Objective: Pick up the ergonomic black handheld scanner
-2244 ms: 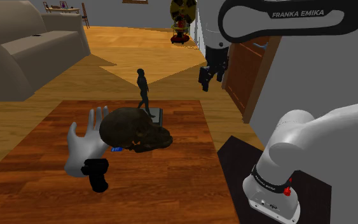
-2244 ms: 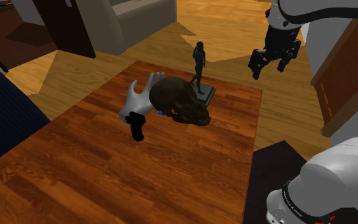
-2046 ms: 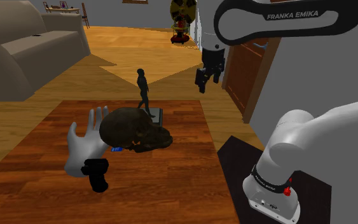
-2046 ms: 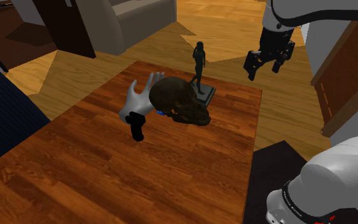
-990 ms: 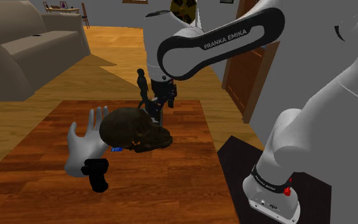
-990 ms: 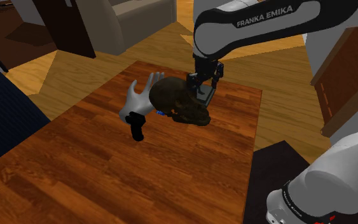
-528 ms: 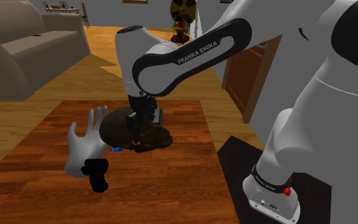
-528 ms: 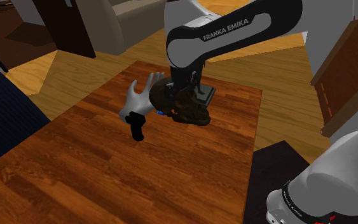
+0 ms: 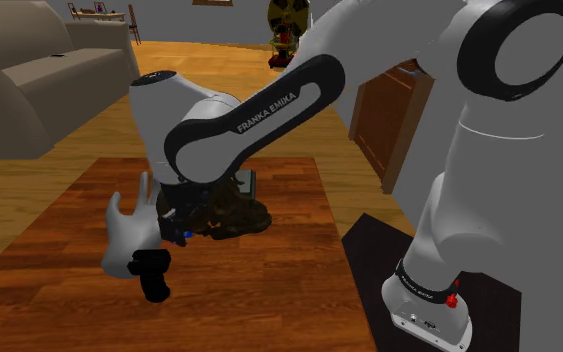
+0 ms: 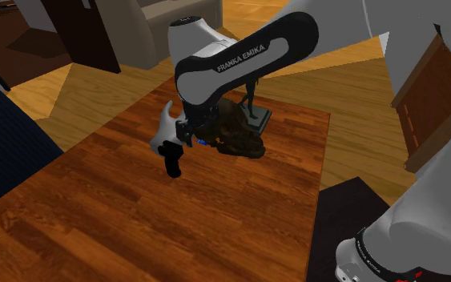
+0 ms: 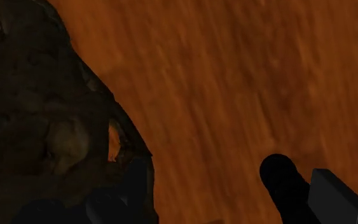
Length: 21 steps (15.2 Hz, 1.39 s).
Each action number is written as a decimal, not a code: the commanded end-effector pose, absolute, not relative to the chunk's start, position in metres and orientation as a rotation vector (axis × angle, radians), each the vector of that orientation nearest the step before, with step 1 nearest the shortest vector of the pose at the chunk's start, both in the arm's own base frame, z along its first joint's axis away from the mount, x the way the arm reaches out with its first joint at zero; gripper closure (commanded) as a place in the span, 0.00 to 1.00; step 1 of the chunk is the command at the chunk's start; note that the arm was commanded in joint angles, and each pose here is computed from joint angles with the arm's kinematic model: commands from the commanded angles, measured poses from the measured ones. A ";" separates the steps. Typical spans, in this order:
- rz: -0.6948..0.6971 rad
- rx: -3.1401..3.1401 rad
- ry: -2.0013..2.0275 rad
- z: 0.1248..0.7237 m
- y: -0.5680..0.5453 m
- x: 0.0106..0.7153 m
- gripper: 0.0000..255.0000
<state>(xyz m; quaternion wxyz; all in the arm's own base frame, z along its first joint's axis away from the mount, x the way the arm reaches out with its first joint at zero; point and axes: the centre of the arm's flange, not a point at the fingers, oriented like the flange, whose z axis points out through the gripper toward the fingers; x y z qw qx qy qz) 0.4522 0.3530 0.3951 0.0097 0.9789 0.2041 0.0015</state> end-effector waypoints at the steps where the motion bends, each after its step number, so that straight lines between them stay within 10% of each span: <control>1: 0.001 3.056 0.685 0.388 0.380 0.455 0.00; 15: -0.007 3.049 0.787 0.330 0.430 0.458 0.00; 16: -0.007 3.049 0.787 0.330 0.430 0.459 1.00; 21: -0.007 3.049 0.787 0.329 0.430 0.459 1.00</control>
